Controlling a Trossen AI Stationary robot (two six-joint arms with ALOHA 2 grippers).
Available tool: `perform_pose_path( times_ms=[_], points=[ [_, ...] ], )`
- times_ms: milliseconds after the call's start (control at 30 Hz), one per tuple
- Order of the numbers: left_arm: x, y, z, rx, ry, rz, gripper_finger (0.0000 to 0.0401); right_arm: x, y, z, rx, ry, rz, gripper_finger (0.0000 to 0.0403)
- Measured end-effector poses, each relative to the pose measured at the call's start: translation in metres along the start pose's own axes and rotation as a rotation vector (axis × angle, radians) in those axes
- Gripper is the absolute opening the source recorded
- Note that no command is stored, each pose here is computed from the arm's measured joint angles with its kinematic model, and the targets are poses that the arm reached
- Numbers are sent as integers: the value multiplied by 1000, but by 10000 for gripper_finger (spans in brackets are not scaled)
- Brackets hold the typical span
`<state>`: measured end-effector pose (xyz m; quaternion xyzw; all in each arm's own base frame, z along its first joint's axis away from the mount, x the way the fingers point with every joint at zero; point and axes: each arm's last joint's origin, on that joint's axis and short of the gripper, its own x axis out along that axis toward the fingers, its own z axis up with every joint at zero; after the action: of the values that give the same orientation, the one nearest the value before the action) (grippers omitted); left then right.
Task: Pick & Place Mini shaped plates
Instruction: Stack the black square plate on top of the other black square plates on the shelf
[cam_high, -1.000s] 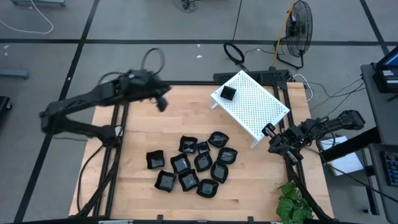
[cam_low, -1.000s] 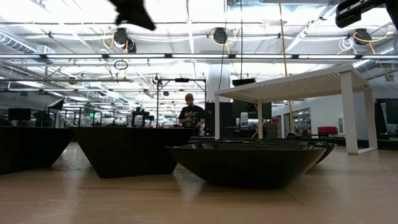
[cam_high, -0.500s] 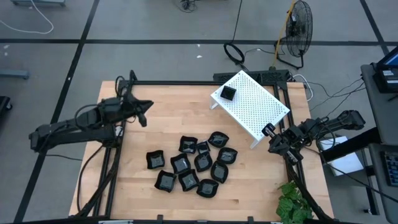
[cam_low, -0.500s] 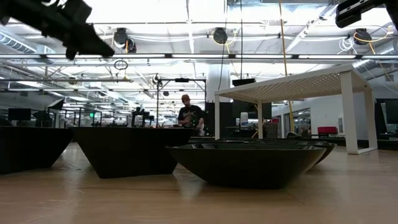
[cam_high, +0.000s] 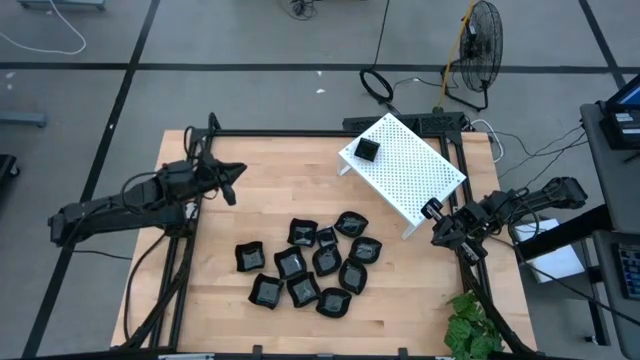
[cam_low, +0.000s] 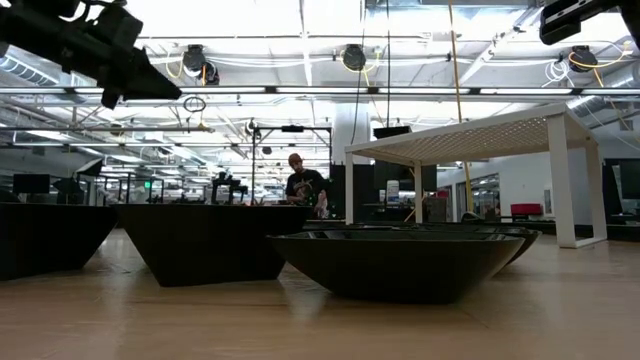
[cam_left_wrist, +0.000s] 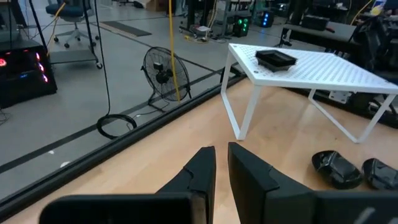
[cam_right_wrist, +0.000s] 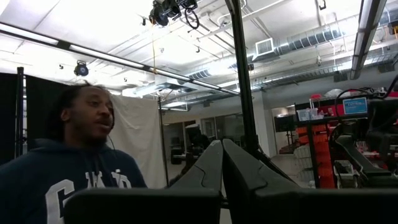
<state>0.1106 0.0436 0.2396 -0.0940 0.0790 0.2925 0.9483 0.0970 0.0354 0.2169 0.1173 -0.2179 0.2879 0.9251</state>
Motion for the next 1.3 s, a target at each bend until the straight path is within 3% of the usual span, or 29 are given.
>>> perform_pose_path(
  times_ms=[1067,1300],
  points=[
    [0,0,2,1,-25,0,47,0,0,0,0,0,0,0],
    [0,0,2,62,-25,1,47,0,0,0,0,0,0,0]
  ],
)
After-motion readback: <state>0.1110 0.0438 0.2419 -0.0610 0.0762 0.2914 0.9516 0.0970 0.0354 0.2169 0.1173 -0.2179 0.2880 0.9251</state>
